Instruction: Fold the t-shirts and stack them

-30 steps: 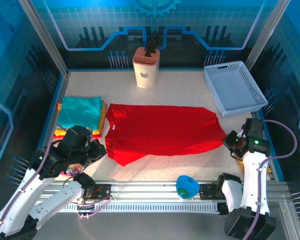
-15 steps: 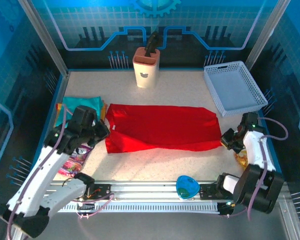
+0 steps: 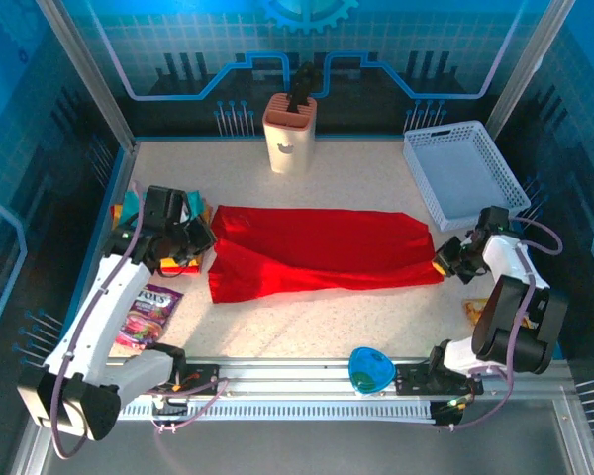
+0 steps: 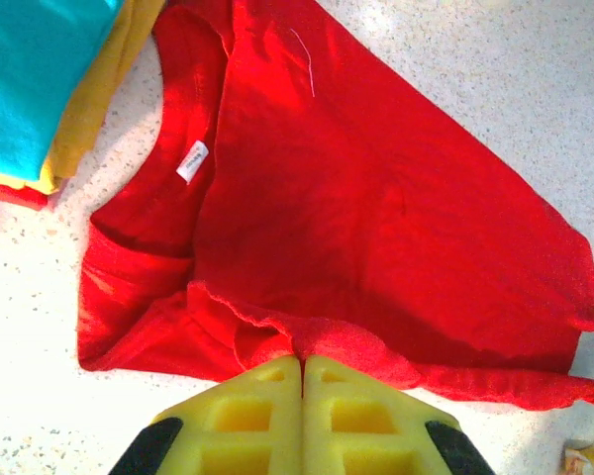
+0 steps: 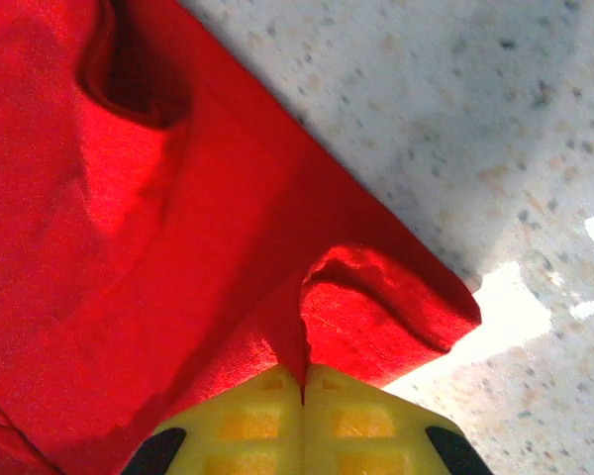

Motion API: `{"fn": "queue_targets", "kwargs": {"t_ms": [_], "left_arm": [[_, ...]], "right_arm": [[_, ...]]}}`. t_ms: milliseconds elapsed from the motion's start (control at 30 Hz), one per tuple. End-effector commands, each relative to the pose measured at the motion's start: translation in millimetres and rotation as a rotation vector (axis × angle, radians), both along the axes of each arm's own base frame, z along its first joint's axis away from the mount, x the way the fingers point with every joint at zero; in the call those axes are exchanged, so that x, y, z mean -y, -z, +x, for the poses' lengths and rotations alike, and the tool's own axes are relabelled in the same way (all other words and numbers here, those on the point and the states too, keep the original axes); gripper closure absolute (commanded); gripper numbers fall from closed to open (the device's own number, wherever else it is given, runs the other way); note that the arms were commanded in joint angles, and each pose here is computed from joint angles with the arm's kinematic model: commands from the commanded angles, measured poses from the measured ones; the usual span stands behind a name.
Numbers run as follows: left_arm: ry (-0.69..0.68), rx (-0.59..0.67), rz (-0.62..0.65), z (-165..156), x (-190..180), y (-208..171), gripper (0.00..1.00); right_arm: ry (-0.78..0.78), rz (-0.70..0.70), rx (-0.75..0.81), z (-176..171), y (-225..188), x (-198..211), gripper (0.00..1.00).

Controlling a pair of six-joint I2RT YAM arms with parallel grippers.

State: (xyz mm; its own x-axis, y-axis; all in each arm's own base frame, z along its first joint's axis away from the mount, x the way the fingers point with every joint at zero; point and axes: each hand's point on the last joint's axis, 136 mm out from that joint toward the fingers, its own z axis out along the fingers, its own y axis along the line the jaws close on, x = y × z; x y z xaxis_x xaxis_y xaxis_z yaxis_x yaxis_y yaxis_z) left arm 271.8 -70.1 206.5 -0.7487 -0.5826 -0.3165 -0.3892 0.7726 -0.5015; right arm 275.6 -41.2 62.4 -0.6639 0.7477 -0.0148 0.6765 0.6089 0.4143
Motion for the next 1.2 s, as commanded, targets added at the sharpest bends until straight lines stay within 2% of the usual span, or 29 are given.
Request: {"fn": "queue_targets", "kwargs": {"t_ms": [0,400,567,1167], "left_arm": [[0.032,0.030,0.001,10.3,0.5,2.4,1.00],[0.038,-0.011,0.035,26.6,-3.4,26.4,1.00],[0.043,-0.017,0.044,34.4,-3.3,32.5,1.00],[0.065,-0.042,0.103,83.7,-3.8,30.9,1.00]], "right_arm": [[0.020,0.033,0.031,19.1,-3.3,4.6,1.00],[0.032,0.061,0.040,42.1,3.0,6.8,0.98],[0.022,0.077,0.051,44.6,6.3,3.6,0.83],[0.026,0.077,0.066,48.2,8.2,3.2,0.84]]}}
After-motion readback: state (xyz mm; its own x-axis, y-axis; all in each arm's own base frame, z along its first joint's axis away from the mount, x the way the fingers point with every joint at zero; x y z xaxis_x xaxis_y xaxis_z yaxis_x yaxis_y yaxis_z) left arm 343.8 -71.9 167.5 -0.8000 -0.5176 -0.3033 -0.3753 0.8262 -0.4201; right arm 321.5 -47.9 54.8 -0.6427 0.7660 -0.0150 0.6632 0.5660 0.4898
